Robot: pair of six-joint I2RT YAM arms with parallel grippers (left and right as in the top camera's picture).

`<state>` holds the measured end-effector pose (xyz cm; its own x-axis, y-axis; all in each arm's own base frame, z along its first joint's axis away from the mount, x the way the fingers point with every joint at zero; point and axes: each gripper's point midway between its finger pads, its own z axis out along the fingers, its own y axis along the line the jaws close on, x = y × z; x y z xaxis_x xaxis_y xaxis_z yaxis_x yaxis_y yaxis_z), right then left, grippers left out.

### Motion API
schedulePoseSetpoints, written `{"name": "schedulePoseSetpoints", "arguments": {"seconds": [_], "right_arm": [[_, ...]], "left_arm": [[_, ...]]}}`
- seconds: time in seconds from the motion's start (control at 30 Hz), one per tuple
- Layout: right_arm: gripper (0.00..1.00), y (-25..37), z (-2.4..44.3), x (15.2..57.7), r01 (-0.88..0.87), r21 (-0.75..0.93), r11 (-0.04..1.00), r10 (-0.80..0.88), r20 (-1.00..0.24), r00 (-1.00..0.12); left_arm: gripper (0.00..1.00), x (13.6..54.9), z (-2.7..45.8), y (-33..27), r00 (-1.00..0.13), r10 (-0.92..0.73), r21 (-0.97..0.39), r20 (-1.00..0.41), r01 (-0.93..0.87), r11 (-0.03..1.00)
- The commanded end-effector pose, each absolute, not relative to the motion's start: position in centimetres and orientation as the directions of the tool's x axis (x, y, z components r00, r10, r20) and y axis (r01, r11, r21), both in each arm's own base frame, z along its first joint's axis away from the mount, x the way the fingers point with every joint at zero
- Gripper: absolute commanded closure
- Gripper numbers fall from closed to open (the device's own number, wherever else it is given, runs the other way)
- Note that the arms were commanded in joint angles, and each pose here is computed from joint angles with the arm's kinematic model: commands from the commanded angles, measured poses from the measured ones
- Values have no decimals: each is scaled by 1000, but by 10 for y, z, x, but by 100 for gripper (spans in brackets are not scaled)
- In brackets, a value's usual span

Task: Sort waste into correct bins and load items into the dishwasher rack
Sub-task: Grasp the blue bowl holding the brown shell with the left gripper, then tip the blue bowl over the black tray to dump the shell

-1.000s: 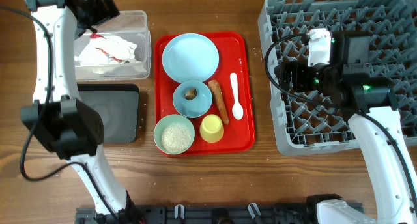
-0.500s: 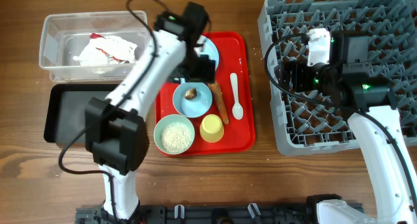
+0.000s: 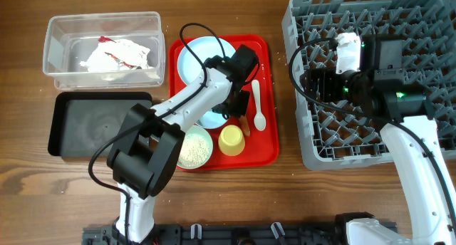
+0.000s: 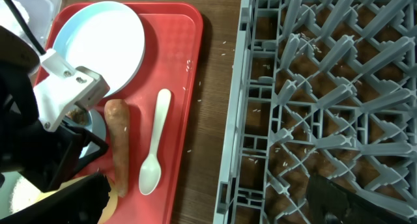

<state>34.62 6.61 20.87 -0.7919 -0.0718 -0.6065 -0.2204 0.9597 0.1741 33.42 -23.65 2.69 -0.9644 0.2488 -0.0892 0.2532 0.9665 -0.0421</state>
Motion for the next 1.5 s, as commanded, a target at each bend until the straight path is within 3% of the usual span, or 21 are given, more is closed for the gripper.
{"name": "schedulePoseSetpoints", "arguments": {"seconds": [0.0,0.03,0.17,0.23,0.33,0.43,0.5,0.6,0.7,0.83,1.03,1.2,1.3,1.37,1.4,1.47], "right_arm": [[0,70,210,348,-241,177,954,-86,-608,-789],[0,70,210,348,-241,177,954,-86,-608,-790],[0,70,210,348,-241,177,954,-86,-608,-789],[0,70,210,349,-241,176,954,-86,-610,-788],[0,70,212,350,-243,175,954,-86,-617,-782],[0,70,213,353,-245,173,954,-86,-626,-775],[0,70,214,353,-246,172,954,-86,-629,-773],[0,70,213,353,-245,173,954,-86,-627,-775],[0,70,213,353,-245,173,954,-86,-626,-775],[0,70,213,352,-244,174,954,-85,-624,-777],[0,70,209,347,-240,178,954,-86,-605,-792],[0,69,208,346,-237,181,955,-84,-599,-796],[0,70,208,346,-234,184,955,-80,-598,-798],[0,70,208,346,-234,184,955,-80,-598,-798],[0,70,208,346,-233,184,955,-80,-597,-798],[0,69,208,346,-233,184,955,-80,-596,-799]], "left_arm": [[85,332,17,-226,-969,234,-9,-82,236,972],[96,334,18,-227,-968,234,-12,-89,236,972],[96,346,39,-237,-964,231,-37,-129,237,971],[96,360,77,-245,-960,222,-60,-170,235,970],[96,380,172,-240,-941,176,-105,-288,214,971],[96,384,235,-189,-935,64,-139,-349,119,983],[96,381,247,-137,-951,-56,-176,-306,-1,984],[96,369,239,-62,-978,-143,-328,-151,-87,941],[96,365,225,-14,-973,-210,-511,-98,-132,849],[96,349,187,44,-936,-345,-743,-76,-177,645],[96,325,148,106,-786,-617,-900,-51,-232,370],[96,319,177,141,-648,-762,-980,-15,-143,141],[96,321,178,137,-657,-754,-981,-22,-133,144],[96,323,152,141,-692,-715,-937,-99,-177,302],[96,323,142,144,-695,-713,-927,-90,-204,316],[96,328,148,144,-681,-729,-956,-64,-168,241]]}}
